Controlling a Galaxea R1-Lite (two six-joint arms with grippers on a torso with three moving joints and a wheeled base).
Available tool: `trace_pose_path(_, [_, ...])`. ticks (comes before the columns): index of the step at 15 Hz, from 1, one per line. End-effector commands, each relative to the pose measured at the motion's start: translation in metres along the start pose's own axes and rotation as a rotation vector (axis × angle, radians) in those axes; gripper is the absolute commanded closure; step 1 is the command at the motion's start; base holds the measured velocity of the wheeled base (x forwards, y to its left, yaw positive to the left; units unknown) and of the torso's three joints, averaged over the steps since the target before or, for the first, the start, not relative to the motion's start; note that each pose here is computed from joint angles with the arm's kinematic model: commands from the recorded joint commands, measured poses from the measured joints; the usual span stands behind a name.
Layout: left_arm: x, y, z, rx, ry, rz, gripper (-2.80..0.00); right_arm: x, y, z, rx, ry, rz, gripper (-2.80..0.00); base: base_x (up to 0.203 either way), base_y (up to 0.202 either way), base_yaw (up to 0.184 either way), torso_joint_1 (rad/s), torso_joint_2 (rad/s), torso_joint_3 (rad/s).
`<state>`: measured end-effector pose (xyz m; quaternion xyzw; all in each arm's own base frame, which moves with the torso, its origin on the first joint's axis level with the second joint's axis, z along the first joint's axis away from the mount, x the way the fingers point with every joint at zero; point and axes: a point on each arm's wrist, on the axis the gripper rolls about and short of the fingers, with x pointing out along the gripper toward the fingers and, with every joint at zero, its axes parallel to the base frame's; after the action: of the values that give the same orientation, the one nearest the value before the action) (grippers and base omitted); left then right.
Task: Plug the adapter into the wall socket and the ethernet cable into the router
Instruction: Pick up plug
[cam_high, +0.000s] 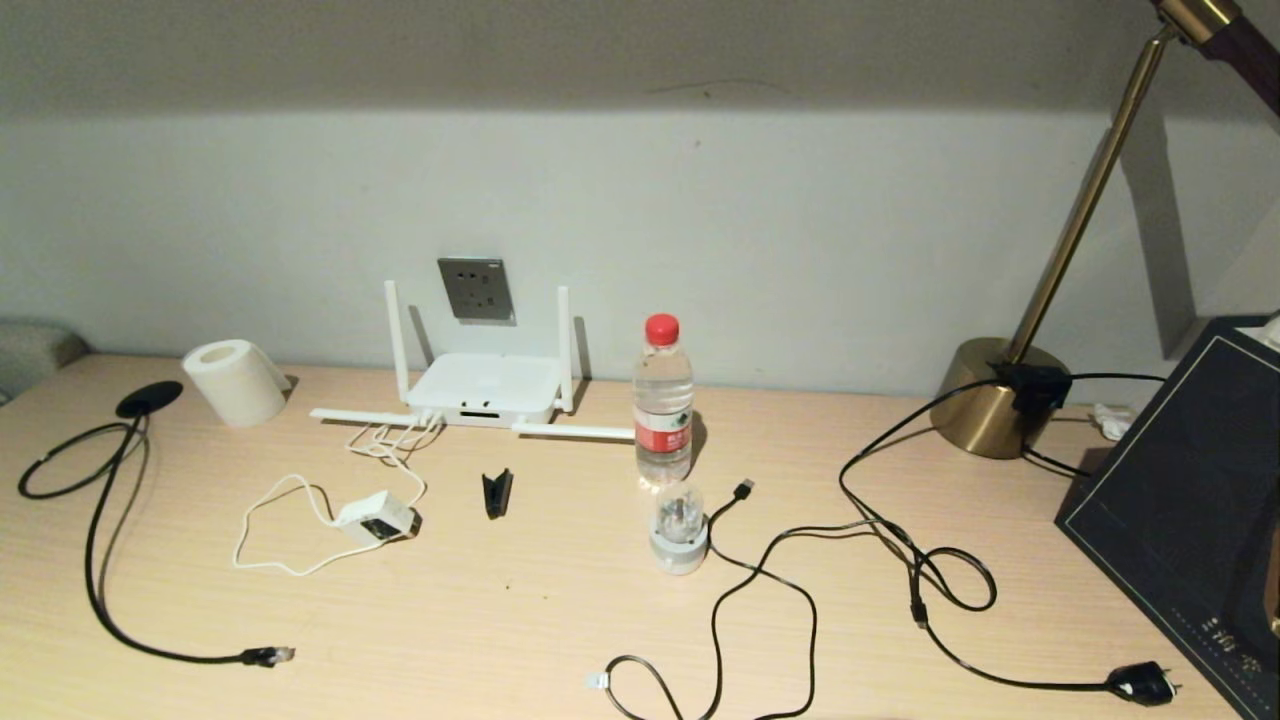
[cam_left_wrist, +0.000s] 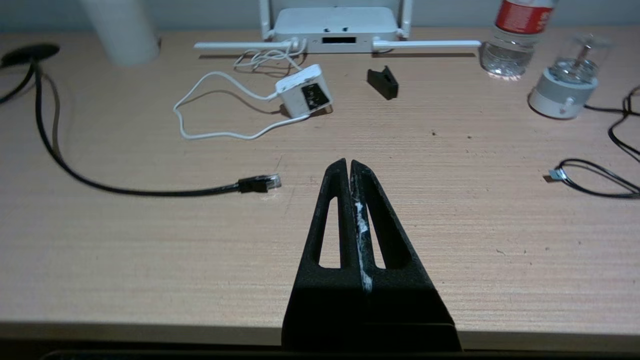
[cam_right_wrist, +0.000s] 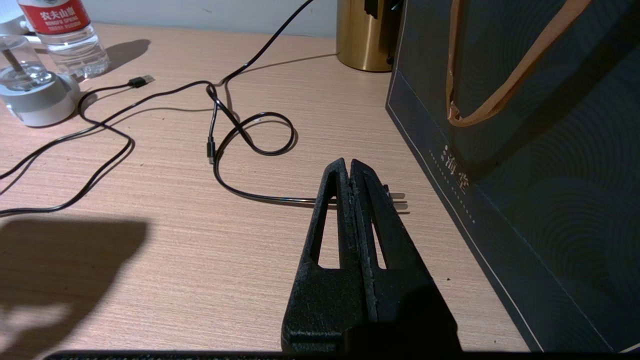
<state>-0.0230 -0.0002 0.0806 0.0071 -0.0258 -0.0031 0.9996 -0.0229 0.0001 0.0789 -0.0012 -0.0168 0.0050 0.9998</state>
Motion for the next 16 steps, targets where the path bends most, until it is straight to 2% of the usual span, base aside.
trace_pose_path(1, [-0.003,-0.001,0.012,0.049,-0.043,-0.049,0.00,0.001,0.000,-0.003,0.000,0.010,0.001,0.00,0.000,0.000,0.000,0.000,0.00,0.000])
trace_pose_path(3, [-0.008,-0.003,0.043,0.076,-0.085,-0.141,0.00,0.001,0.000,-0.003,-0.002,0.009,0.001,0.00,0.000,0.000,0.000,0.000,0.00,0.000])
trace_pose_path(7, [0.028,-0.004,0.107,0.081,0.045,-0.334,0.00,0.001,0.000,-0.003,-0.002,0.009,0.001,0.00,0.000,0.000,0.000,0.000,0.00,0.000])
trace_pose_path(9, [0.065,-0.011,0.124,0.088,0.161,-0.500,0.00,0.001,0.000,-0.003,-0.002,0.009,0.001,0.00,0.000,0.000,0.000,0.000,0.00,0.000])
trace_pose_path(11, [0.093,-0.028,0.139,0.106,0.233,-0.718,0.00,0.001,0.000,-0.003,-0.002,0.009,0.001,0.00,0.000,0.000,0.000,0.000,0.00,0.000])
trace_pose_path(12, [0.111,-0.037,0.146,0.123,0.266,-0.799,0.00,0.001,0.000,-0.003,-0.002,0.009,0.001,0.00,0.000,0.000,0.000,0.000,0.00,0.000])
trace_pose_path(14, [0.146,-0.055,0.159,0.202,0.291,-0.917,0.00,0.001,0.000,-0.003,-0.002,0.009,0.001,0.00,0.000,0.000,0.000,0.000,0.00,0.000])
trace_pose_path(16, [0.184,-0.068,0.174,0.333,0.300,-0.970,0.00,0.001,0.000,-0.003,-0.002,0.009,0.001,0.00,0.000,0.000,0.000,0.000,0.00,0.000])
